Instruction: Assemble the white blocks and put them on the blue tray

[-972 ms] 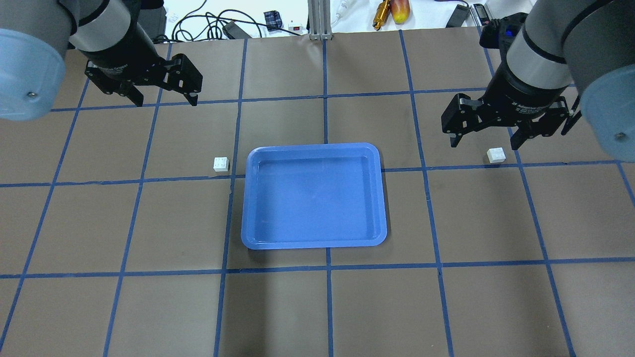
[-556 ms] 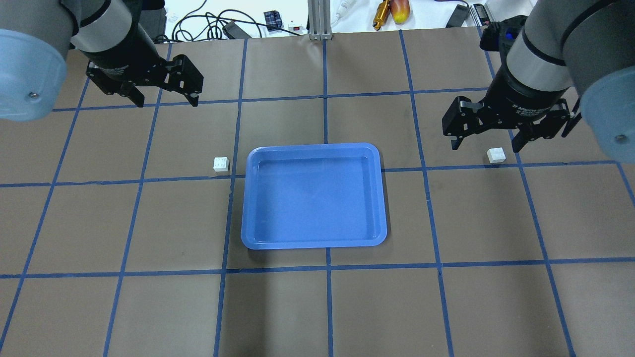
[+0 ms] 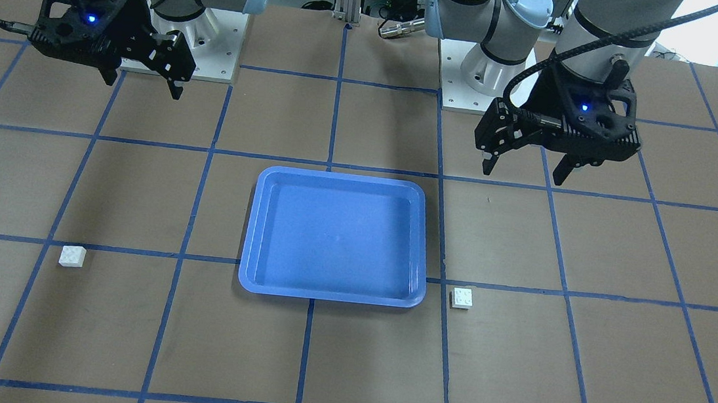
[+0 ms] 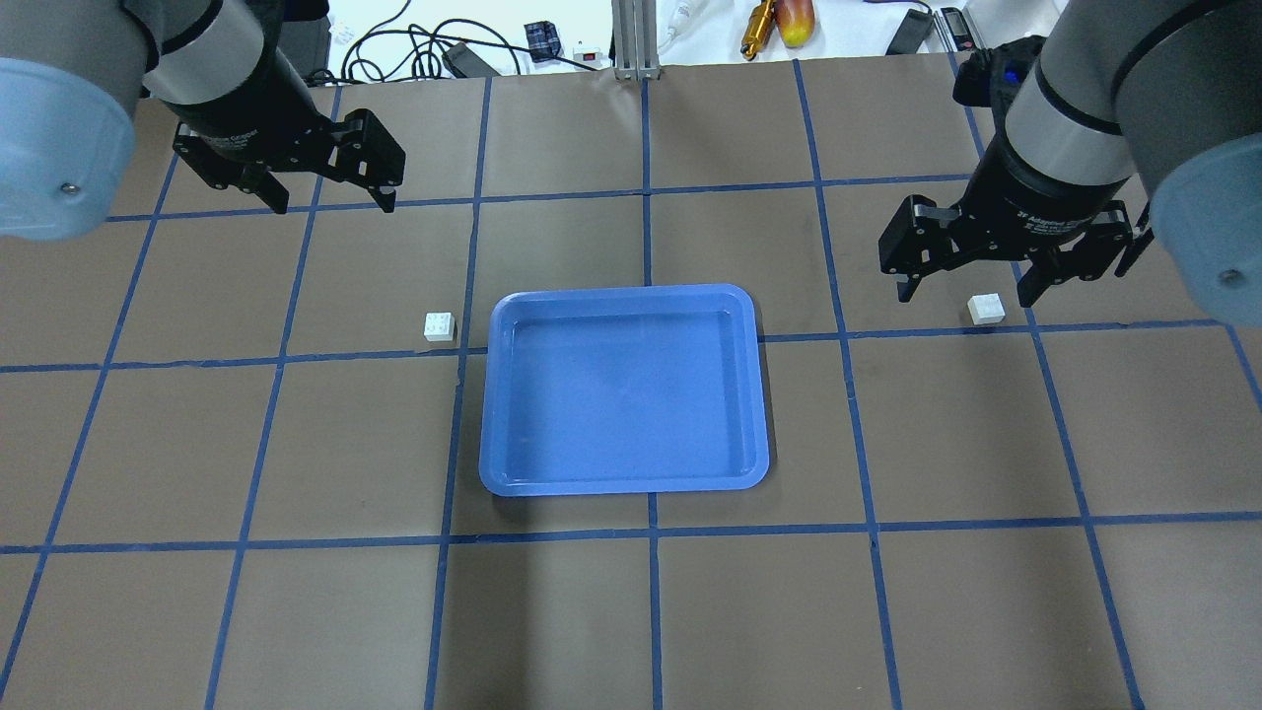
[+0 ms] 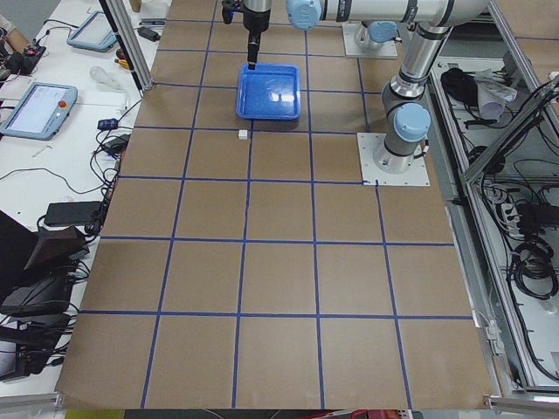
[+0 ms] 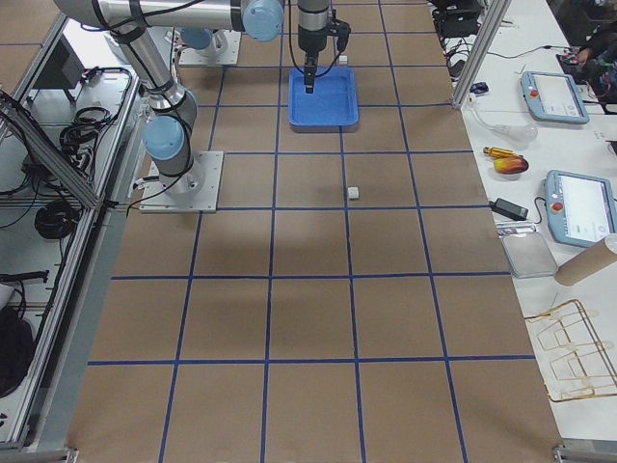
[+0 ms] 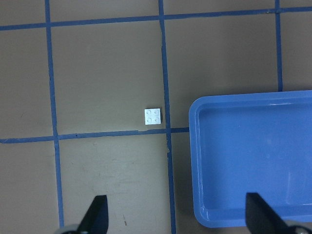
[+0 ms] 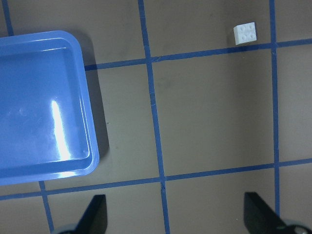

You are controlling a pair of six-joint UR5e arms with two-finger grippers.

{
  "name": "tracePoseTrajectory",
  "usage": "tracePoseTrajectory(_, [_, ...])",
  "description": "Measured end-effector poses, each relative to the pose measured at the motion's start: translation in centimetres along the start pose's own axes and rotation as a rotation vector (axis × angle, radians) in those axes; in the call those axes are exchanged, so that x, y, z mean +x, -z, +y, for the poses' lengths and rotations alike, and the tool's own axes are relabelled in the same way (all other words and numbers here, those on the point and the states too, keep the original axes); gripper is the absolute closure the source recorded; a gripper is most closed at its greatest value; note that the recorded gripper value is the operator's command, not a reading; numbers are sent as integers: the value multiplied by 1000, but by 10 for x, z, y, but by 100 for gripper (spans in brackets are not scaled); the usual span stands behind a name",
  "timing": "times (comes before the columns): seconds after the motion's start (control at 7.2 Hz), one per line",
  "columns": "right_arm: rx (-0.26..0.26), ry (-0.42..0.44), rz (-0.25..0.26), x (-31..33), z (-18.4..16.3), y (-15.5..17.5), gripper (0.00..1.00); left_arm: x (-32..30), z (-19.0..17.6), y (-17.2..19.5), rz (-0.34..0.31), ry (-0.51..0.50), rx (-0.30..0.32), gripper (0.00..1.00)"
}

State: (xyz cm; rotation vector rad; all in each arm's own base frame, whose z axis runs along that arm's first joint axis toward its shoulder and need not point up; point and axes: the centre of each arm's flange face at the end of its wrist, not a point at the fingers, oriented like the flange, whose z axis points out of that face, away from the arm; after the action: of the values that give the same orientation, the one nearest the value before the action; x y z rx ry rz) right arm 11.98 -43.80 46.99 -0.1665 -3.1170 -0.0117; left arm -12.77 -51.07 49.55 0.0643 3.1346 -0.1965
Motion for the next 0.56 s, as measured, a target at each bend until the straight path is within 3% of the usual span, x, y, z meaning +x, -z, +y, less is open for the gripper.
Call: tracePoseTrajectory(0.56, [-15, 60, -15, 19, -16, -17, 0, 1, -1, -3, 4, 2, -4, 0])
